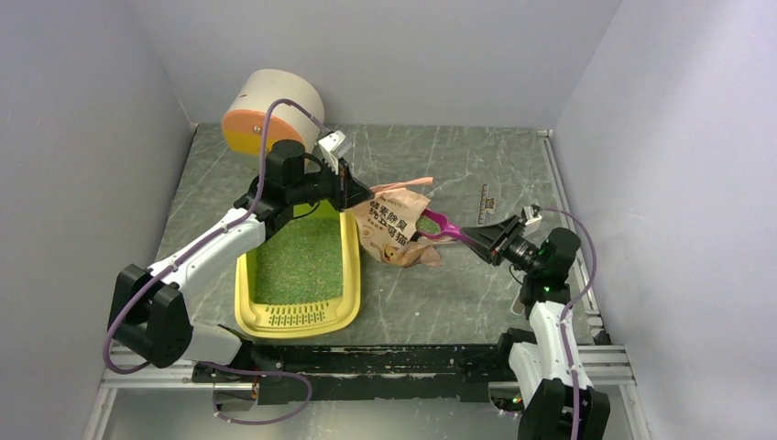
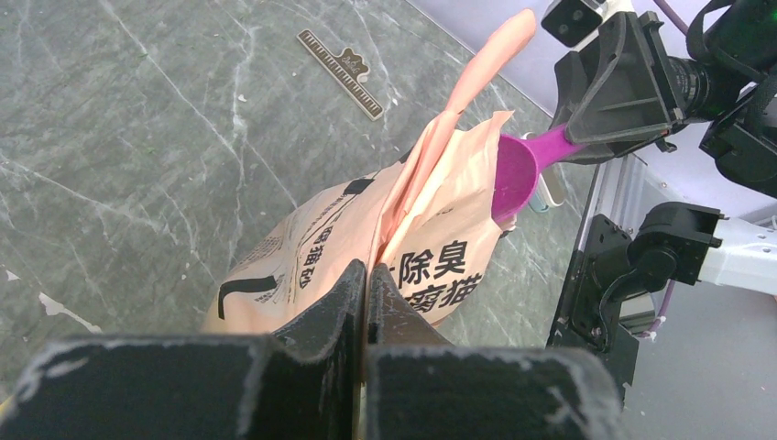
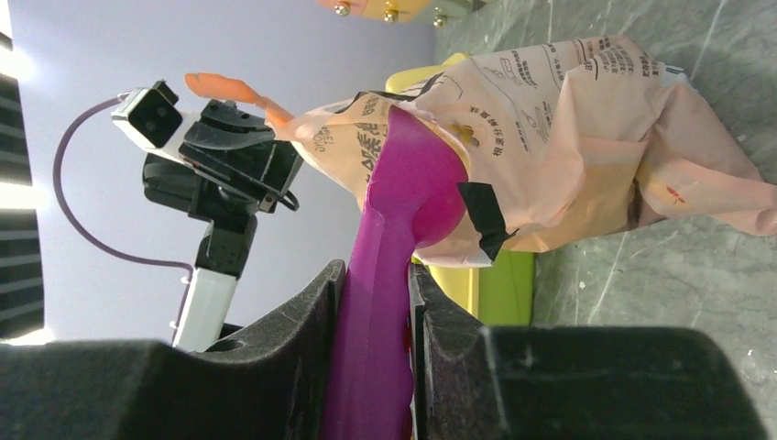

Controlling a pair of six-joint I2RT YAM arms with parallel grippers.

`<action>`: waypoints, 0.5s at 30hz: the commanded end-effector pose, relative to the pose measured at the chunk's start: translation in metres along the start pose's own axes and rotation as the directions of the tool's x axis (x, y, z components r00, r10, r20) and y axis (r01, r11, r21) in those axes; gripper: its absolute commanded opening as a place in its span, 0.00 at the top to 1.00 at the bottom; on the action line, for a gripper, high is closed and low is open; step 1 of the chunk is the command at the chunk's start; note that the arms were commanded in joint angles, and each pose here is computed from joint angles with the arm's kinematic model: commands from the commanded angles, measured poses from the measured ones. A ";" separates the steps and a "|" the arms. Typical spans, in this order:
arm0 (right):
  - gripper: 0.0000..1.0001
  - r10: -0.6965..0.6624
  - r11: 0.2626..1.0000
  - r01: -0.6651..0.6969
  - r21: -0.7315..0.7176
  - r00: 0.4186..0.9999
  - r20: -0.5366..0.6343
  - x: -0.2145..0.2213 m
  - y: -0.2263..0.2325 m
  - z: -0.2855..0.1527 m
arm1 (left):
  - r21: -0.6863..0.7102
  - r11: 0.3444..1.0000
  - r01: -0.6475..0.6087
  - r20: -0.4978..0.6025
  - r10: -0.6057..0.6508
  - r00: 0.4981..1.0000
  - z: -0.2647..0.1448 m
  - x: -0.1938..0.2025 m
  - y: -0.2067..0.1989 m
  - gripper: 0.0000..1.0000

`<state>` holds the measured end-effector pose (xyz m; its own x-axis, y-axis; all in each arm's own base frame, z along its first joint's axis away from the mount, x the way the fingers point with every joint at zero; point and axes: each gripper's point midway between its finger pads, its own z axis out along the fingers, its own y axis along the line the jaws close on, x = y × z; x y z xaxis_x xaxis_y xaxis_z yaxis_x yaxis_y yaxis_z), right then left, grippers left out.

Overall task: Fill the litter box with clean litter
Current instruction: 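Scoop the cat litter from the cat litter bag.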

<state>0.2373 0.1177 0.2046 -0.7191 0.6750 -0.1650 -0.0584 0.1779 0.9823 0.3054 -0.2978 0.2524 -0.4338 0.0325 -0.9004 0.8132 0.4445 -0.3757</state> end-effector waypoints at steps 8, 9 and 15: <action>1.00 0.083 0.995 -0.083 -0.061 0.996 0.008 0.006 0.009 -0.012 | 0.021 0.999 -0.034 0.040 0.033 0.999 -0.004 -0.016 -0.008 0.95; 1.00 0.099 0.993 -0.098 -0.065 0.995 0.015 0.006 0.009 -0.013 | 0.021 0.999 -0.033 0.040 0.032 0.999 -0.004 -0.016 -0.008 0.95; 1.00 0.217 0.975 -0.213 -0.066 0.975 0.056 0.004 -0.001 -0.020 | 0.009 0.999 -0.038 0.046 0.037 0.998 -0.004 -0.019 -0.007 0.95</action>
<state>0.2250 0.1092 0.2018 -0.6902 0.7233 -0.0222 0.0195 0.0492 0.9986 0.3055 -0.2978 0.2524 -0.4335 0.0326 -0.9006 0.8132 0.4448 -0.3753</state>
